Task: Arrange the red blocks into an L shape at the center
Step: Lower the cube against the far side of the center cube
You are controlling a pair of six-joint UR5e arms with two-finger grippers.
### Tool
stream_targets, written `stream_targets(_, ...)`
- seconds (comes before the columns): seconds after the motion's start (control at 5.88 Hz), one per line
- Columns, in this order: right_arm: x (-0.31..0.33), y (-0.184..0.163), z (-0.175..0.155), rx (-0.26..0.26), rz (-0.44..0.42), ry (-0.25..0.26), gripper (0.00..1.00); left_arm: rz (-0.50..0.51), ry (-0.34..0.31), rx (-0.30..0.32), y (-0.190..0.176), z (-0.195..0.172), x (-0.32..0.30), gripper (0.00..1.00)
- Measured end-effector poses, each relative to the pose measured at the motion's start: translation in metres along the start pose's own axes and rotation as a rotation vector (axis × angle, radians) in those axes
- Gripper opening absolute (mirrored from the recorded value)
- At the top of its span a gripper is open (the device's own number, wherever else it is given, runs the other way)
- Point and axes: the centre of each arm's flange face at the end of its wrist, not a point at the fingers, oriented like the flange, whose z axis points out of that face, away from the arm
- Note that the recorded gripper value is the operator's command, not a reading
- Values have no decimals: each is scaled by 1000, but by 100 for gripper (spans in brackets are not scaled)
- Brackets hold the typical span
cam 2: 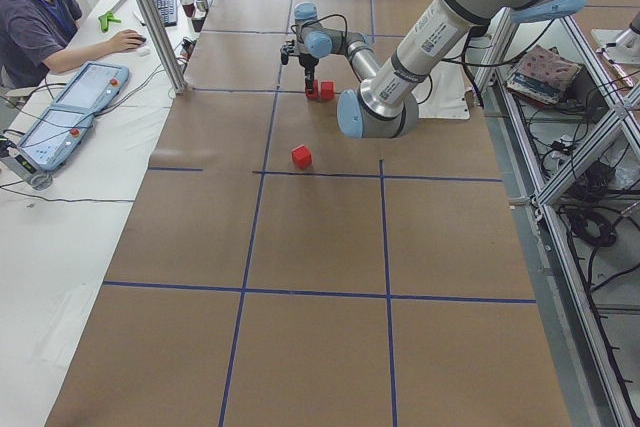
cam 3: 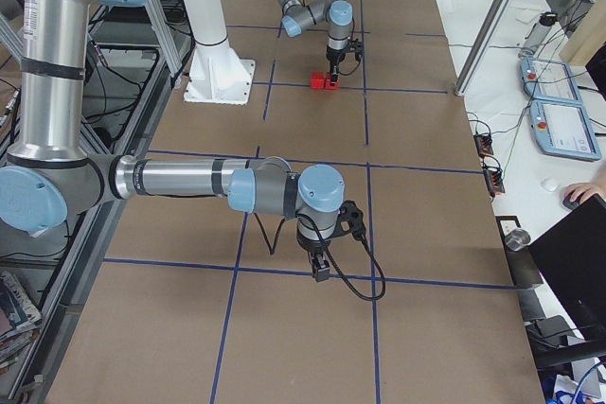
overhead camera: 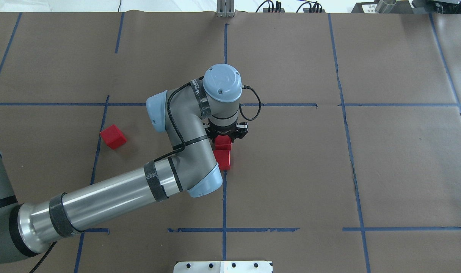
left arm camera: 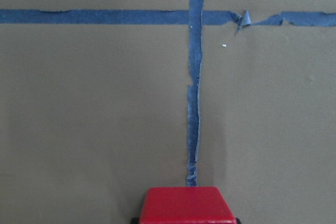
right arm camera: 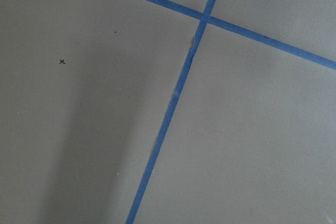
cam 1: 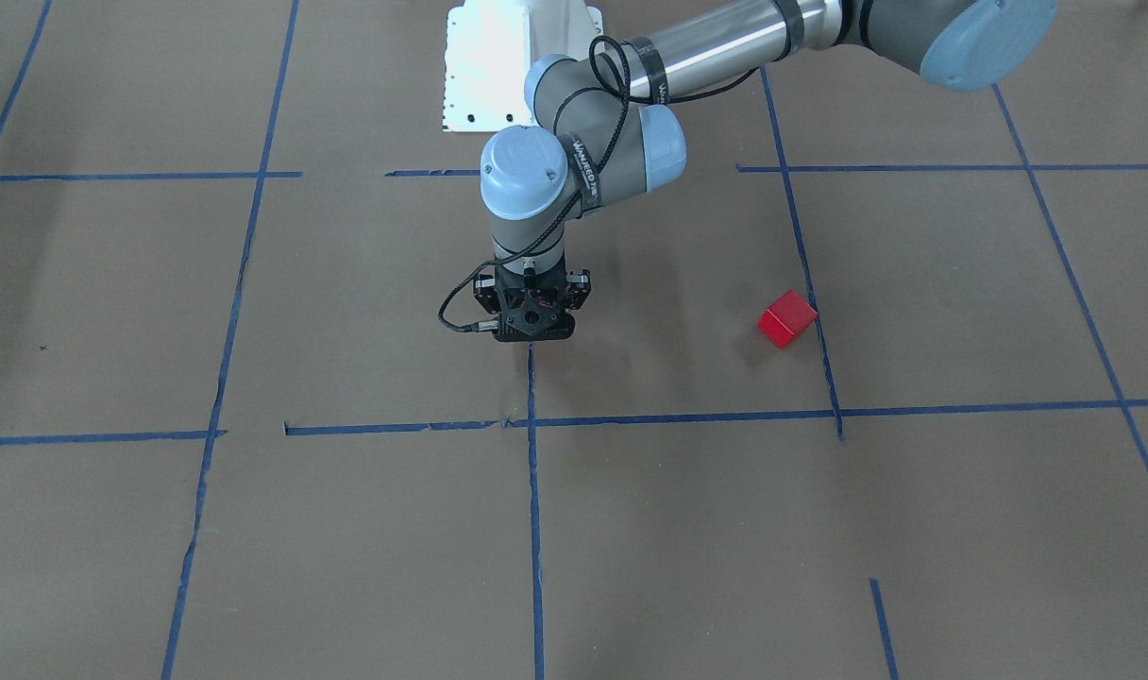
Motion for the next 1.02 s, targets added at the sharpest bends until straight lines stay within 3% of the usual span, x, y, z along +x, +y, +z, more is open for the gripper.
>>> stream_targets(1.02, 0, -1, 0, 1, -1, 1, 100, 1, 0, -2, 3, 5, -11, 9)
